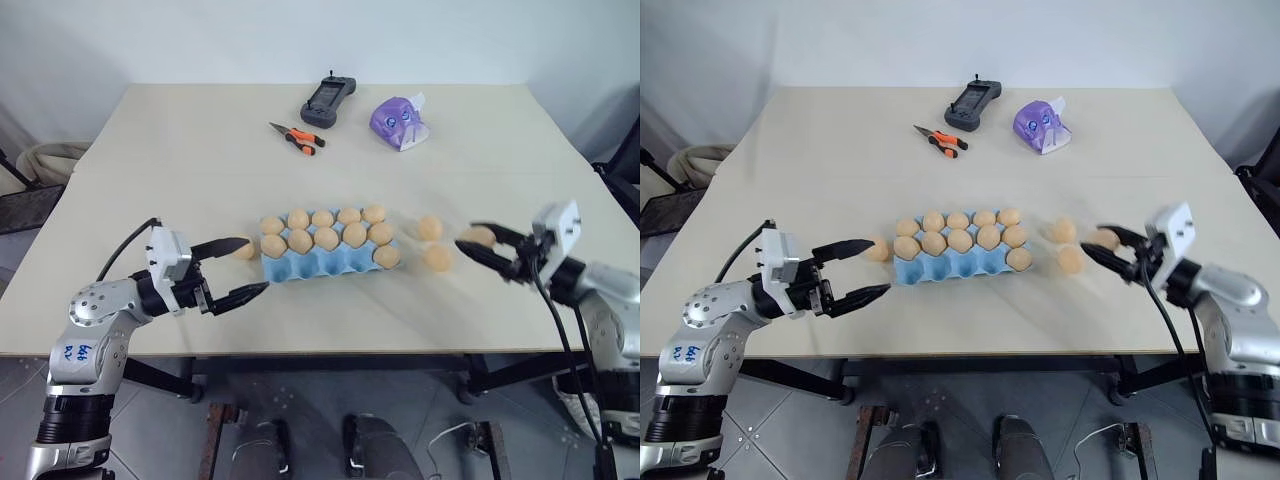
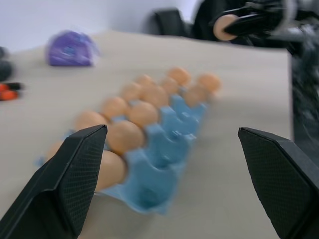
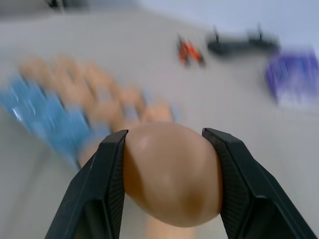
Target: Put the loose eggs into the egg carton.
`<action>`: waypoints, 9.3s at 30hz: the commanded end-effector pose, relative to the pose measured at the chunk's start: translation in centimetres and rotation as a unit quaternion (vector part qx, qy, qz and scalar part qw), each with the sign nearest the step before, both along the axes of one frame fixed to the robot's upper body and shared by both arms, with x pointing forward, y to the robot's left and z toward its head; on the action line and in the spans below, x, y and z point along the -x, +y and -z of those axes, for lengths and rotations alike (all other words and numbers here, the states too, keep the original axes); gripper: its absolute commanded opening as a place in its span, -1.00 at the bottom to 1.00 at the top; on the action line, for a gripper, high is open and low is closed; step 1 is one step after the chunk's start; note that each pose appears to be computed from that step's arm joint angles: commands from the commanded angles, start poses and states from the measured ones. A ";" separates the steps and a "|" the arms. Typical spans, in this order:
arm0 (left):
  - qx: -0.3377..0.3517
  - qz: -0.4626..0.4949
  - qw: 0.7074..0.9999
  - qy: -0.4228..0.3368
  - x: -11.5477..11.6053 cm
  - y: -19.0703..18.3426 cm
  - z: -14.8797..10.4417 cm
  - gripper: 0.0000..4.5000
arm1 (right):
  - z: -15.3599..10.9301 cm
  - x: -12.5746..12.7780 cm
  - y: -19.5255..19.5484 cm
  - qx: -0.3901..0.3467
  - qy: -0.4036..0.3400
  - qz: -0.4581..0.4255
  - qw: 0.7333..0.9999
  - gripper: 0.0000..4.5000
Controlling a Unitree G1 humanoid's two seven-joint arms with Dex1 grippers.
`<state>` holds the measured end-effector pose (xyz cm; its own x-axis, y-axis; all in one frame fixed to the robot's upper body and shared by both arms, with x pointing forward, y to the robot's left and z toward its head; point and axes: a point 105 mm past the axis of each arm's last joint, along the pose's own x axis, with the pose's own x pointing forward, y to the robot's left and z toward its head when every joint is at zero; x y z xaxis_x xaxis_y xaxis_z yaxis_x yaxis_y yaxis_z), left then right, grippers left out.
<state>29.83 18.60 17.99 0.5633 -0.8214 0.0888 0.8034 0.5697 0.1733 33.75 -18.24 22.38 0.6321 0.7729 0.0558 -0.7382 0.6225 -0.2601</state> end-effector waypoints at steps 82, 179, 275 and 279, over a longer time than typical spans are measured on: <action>-0.059 0.030 0.998 -0.014 2.1 -1.4 1.6 1.00 | 5.5 -1.9 0.9 0.020 0.040 0.026 0.999 -0.23; -0.008 -0.046 0.998 -0.035 0.9 0.1 0.4 1.00 | 4.0 -7.4 2.0 -0.075 0.037 0.109 0.991 -0.31; 0.014 -0.205 0.977 0.062 -8.5 0.5 5.0 0.11 | 8.3 6.7 -2.9 0.021 0.021 0.060 0.998 1.00; 0.028 -0.171 0.985 0.019 -6.7 2.4 2.8 0.11 | 7.3 7.2 -1.5 0.025 0.004 0.012 1.000 1.00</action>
<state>37.23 19.93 12.23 0.8288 -0.5594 0.0081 0.5584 0.8280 0.0507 27.06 -20.85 13.10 0.6997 0.7133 -0.0396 -0.7017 0.6757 -0.2260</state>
